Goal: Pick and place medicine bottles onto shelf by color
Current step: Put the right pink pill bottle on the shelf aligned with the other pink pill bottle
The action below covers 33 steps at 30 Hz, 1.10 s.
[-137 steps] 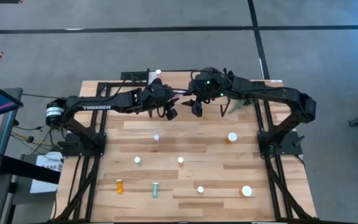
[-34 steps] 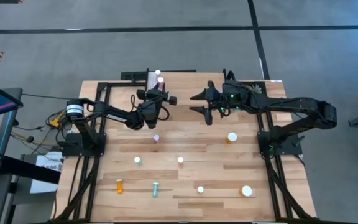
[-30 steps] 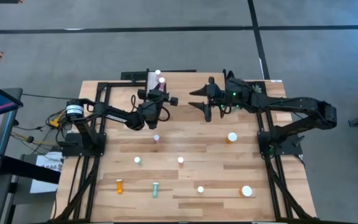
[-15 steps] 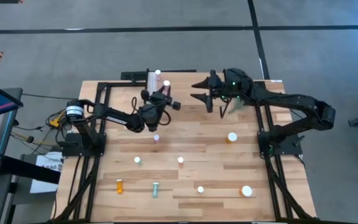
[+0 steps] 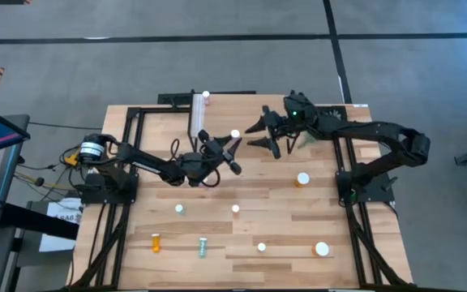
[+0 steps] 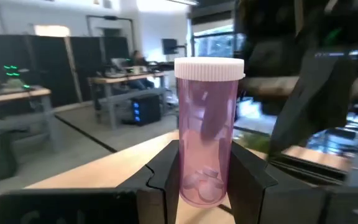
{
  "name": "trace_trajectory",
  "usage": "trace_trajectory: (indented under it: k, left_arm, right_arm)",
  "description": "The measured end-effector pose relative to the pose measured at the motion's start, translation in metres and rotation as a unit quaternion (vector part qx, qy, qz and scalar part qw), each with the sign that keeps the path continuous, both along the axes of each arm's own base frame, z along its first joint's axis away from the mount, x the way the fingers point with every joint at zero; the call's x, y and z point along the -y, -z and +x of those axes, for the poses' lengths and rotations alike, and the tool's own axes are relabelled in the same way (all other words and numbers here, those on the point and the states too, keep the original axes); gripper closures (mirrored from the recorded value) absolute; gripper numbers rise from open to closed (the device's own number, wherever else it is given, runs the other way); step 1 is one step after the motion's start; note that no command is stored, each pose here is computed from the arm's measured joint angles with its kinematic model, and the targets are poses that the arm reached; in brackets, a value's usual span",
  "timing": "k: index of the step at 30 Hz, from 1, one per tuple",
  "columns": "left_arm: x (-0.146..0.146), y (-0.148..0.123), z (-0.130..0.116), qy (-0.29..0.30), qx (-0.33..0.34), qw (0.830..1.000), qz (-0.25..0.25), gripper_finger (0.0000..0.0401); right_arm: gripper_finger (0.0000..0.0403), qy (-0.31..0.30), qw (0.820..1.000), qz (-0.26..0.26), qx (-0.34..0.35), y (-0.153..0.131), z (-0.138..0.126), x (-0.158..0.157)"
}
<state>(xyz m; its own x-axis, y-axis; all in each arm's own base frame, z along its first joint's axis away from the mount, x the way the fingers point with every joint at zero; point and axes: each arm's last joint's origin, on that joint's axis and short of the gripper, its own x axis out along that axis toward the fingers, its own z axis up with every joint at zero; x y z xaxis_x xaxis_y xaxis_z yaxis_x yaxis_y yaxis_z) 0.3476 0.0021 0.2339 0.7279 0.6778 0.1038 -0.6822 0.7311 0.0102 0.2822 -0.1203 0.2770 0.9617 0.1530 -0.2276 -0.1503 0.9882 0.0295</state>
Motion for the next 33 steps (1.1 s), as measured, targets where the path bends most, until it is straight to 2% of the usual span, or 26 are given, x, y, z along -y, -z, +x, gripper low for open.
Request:
trace_trajectory:
  k: [4,7,11,15,20,27,33]
  left_arm:
    - [0.005,-0.010,-0.008,0.027,-0.027,0.999,-0.017,0.0313]
    - [0.006,-0.015,-0.012,0.075,-0.028,0.996,-0.039,0.0313]
    - [0.008,-0.017,-0.011,0.120,-0.020,0.992,-0.046,0.0313]
    - [0.009,-0.018,-0.011,0.146,-0.014,0.988,-0.049,0.0313]
    - [0.011,-0.020,-0.010,0.180,-0.007,0.983,-0.044,0.0313]
    - [0.011,-0.019,-0.010,0.192,-0.013,0.980,-0.045,0.0313]
    - [0.008,-0.015,-0.008,0.191,-0.018,0.980,-0.050,0.0313]
  right_arm:
    - [0.0173,-0.012,1.000,0.007,0.028,0.013,0.000,0.001]
    - [0.0173,-0.022,0.998,0.007,0.065,0.017,-0.003,-0.001]
    - [0.0173,-0.044,0.991,0.000,0.125,0.015,-0.004,-0.010]
    - [0.0173,-0.059,0.987,0.002,0.150,0.013,-0.003,-0.019]
    - [0.0173,-0.064,0.986,0.004,0.153,0.013,0.001,-0.030]
    - [0.0173,-0.039,0.987,0.007,0.156,0.012,0.005,-0.038]
    - [0.0173,-0.028,0.987,0.030,0.156,0.011,0.005,-0.039]
